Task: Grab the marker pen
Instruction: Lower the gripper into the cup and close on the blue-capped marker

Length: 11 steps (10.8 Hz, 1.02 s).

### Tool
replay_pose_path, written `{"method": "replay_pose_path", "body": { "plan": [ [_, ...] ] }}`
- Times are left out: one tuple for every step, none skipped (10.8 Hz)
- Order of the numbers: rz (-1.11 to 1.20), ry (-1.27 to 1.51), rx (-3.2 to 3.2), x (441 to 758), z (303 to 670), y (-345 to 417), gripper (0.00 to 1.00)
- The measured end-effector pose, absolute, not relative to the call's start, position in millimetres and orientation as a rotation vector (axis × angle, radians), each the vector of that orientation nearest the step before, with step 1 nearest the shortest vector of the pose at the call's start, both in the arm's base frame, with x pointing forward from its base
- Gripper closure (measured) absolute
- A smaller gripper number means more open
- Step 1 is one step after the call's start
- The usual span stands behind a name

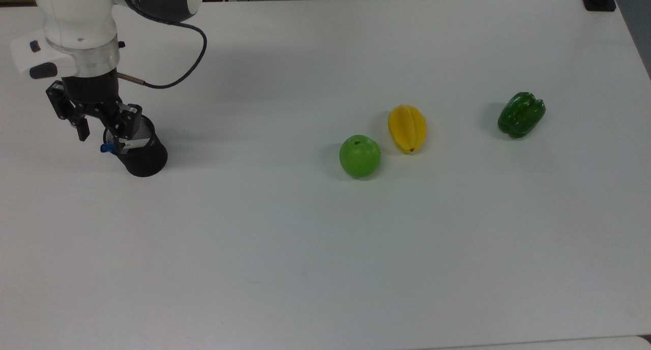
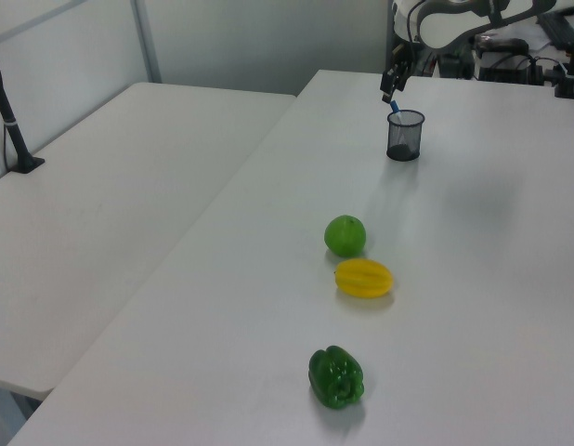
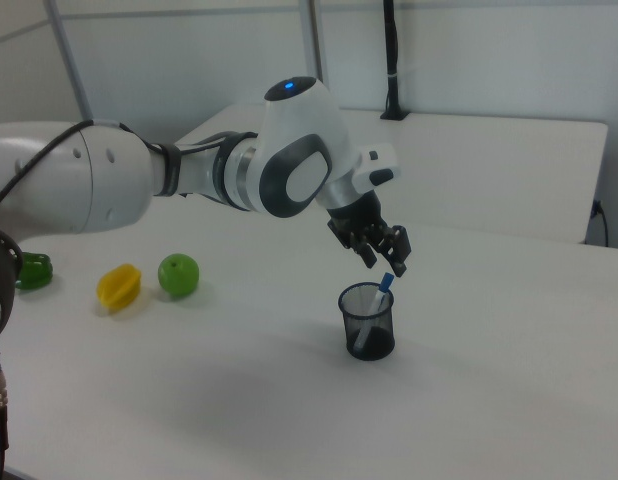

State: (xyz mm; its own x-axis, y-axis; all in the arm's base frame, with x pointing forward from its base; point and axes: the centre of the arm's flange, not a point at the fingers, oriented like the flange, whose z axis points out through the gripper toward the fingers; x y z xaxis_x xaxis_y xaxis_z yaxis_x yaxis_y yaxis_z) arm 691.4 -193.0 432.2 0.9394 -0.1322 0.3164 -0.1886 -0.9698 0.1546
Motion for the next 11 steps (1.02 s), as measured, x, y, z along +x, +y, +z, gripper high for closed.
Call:
{"method": "replay_pose_path", "body": {
  "plan": [
    [0.445, -0.237, 2.908, 691.5, 426.3, -194.4, 0.37],
    [0.435, -0.234, 2.906, 691.6, 422.0, -195.5, 0.39],
    [0.428, -0.233, 2.906, 691.7, 418.7, -195.8, 0.4],
    [0.418, -0.223, 2.9, 692.0, 415.6, -196.0, 0.41],
    [0.411, -0.216, 2.896, 692.1, 413.1, -196.2, 0.43],
    [0.404, -0.21, 2.892, 692.4, 410.6, -196.3, 0.44],
    [0.403, -0.209, 2.892, 692.4, 410.1, -196.4, 0.48],
    [0.401, -0.203, 2.887, 692.4, 410.1, -196.5, 0.57],
    [0.4, -0.199, 2.884, 692.5, 410.1, -196.3, 0.71],
    [0.4, -0.198, 2.884, 692.6, 410.0, -196.0, 0.75],
    [0.402, -0.197, 2.883, 692.8, 410.4, -195.5, 0.82]
  ]
}}
